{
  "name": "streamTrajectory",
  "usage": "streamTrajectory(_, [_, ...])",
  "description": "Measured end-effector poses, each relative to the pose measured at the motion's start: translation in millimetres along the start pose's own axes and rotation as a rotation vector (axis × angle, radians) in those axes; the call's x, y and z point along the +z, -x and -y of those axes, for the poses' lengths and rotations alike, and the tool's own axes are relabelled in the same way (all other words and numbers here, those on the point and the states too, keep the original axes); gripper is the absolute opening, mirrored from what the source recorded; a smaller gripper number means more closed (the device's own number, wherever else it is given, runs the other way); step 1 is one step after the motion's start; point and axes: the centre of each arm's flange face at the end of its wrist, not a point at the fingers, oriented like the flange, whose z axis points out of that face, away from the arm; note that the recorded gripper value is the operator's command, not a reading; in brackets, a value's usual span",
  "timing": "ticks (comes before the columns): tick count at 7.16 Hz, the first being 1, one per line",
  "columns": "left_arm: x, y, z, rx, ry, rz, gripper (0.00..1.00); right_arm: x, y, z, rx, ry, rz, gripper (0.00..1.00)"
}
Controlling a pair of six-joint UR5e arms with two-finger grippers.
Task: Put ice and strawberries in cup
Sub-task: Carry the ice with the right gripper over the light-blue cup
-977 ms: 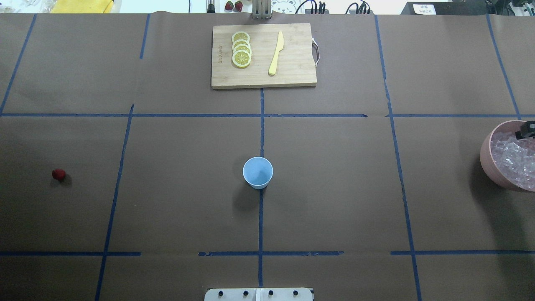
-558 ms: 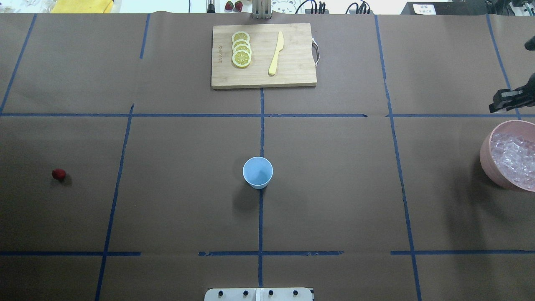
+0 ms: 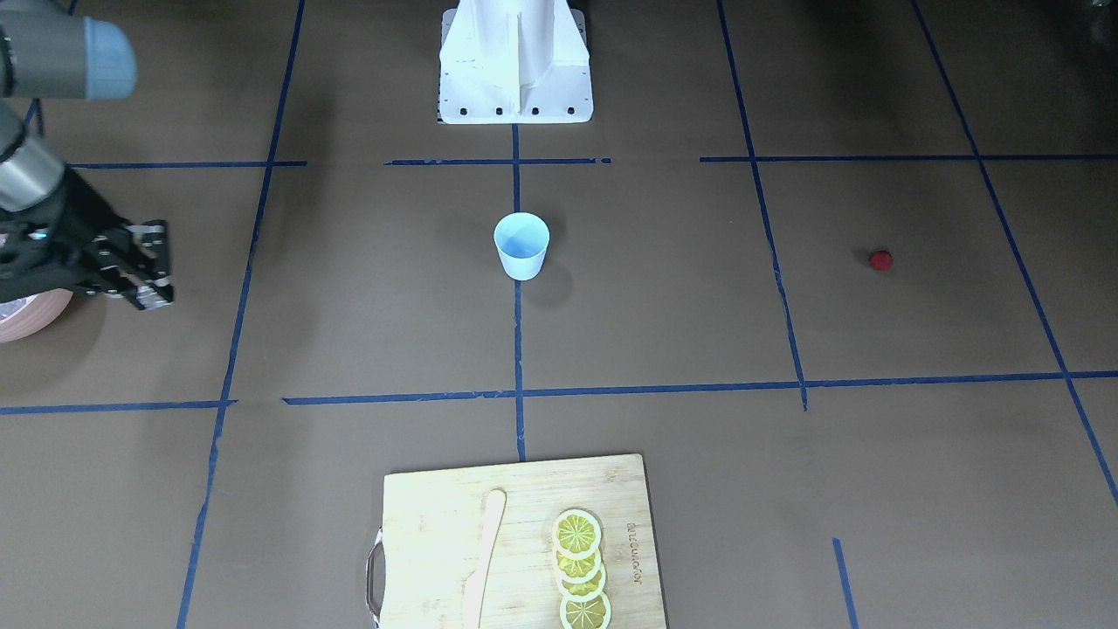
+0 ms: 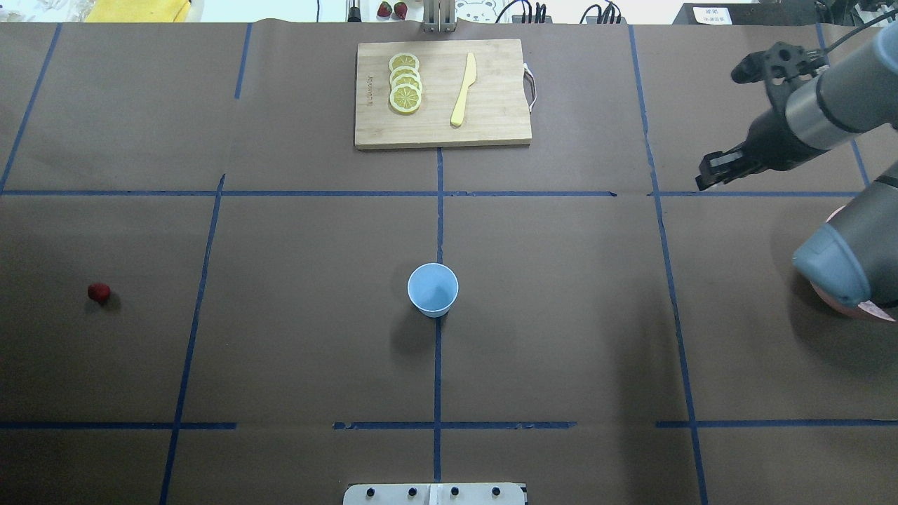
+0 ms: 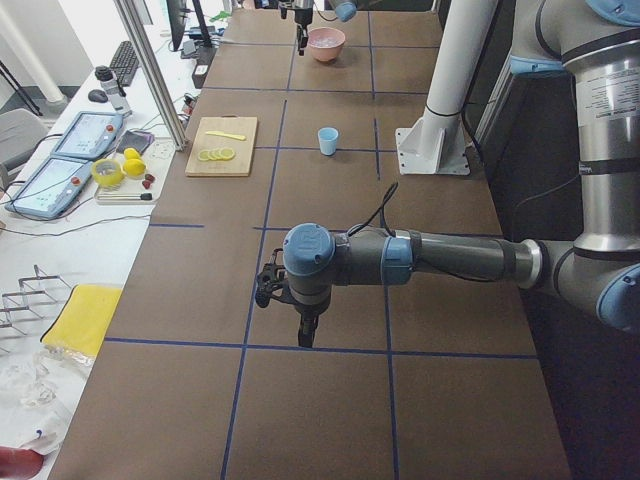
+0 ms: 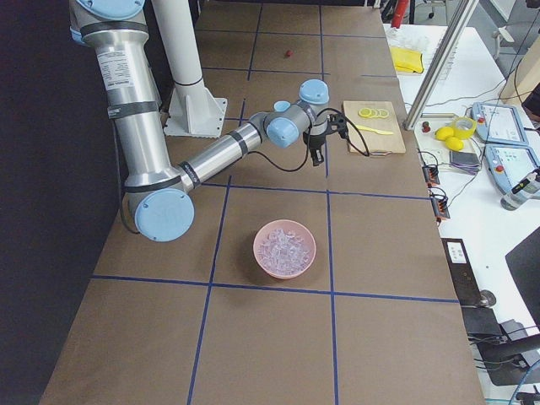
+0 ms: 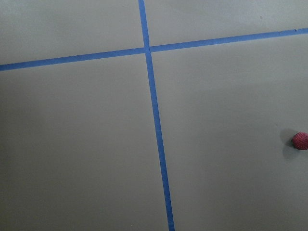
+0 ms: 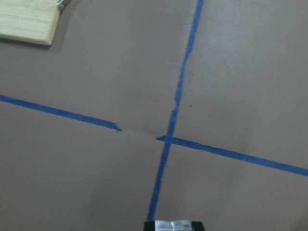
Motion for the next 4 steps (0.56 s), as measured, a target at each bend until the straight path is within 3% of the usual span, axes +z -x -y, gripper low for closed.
streamTrajectory(2, [0.2, 0.0, 0.0, 0.000, 0.000, 0.000, 1.00, 19.0, 126.5, 4.4, 0.058, 0.014, 0.025, 0.07])
streamTrajectory(4, [0.3, -0.4, 0.4, 0.001, 0.001, 0.000, 1.00, 30.4, 251.6, -6.2, 0.124, 0.012, 0.012, 0.08])
